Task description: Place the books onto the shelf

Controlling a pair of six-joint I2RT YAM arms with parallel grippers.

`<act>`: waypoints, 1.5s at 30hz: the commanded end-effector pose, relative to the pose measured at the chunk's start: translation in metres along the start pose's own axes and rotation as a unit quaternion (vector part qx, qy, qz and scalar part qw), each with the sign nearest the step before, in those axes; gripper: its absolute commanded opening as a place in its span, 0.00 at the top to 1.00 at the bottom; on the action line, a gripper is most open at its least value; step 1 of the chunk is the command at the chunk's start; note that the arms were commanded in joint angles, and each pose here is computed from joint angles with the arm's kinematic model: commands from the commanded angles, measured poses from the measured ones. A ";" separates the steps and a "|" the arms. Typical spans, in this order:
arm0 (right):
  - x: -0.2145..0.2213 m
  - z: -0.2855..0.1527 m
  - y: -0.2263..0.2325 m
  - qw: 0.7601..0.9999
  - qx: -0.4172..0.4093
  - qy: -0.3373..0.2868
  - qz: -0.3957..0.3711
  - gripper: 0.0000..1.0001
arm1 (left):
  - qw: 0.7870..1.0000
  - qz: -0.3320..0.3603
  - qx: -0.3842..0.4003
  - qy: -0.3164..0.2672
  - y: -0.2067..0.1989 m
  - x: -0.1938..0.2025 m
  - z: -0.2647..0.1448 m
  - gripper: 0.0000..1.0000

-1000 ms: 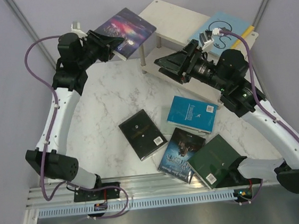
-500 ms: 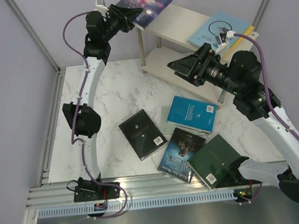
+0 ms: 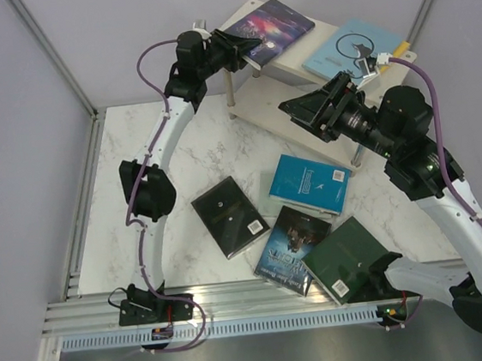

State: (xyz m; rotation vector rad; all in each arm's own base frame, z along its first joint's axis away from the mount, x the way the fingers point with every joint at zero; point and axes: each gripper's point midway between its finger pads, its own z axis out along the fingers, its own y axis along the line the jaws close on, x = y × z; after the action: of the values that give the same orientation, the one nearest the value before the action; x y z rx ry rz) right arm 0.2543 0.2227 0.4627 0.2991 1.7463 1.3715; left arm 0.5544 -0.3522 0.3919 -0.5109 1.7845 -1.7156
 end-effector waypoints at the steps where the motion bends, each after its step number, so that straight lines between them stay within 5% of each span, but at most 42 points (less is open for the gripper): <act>1: -0.010 -0.012 0.011 1.000 -0.005 -0.021 -0.009 0.20 | 0.995 0.052 0.074 -0.048 -0.086 -0.015 -0.038 0.76; 7: -0.009 -0.017 0.009 1.000 0.001 -0.022 -0.006 0.19 | 0.997 0.042 0.009 -0.060 -0.056 -0.018 -0.042 0.41; 16: 0.001 -0.017 -0.004 1.000 0.014 -0.007 0.009 0.19 | 0.997 0.045 -0.015 -0.057 -0.043 -0.024 -0.061 0.38; 40: 0.012 -0.016 -0.024 0.999 0.033 0.005 0.015 0.19 | 0.997 0.068 -0.028 -0.015 -0.043 0.001 -0.098 0.40; 44: 0.013 -0.016 -0.024 0.999 0.034 0.006 0.012 0.19 | 0.997 0.063 -0.031 -0.011 -0.039 0.003 -0.098 0.54; 45: 0.012 -0.016 -0.025 0.999 0.035 0.006 0.012 0.19 | 0.998 0.061 -0.032 -0.010 -0.038 0.004 -0.098 0.65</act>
State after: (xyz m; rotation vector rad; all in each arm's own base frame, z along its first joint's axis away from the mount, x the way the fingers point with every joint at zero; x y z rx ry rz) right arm 0.2459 0.2137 0.4321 0.3556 1.8186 1.3313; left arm 0.5034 -0.2892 0.3822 -0.5662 1.9139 -1.5339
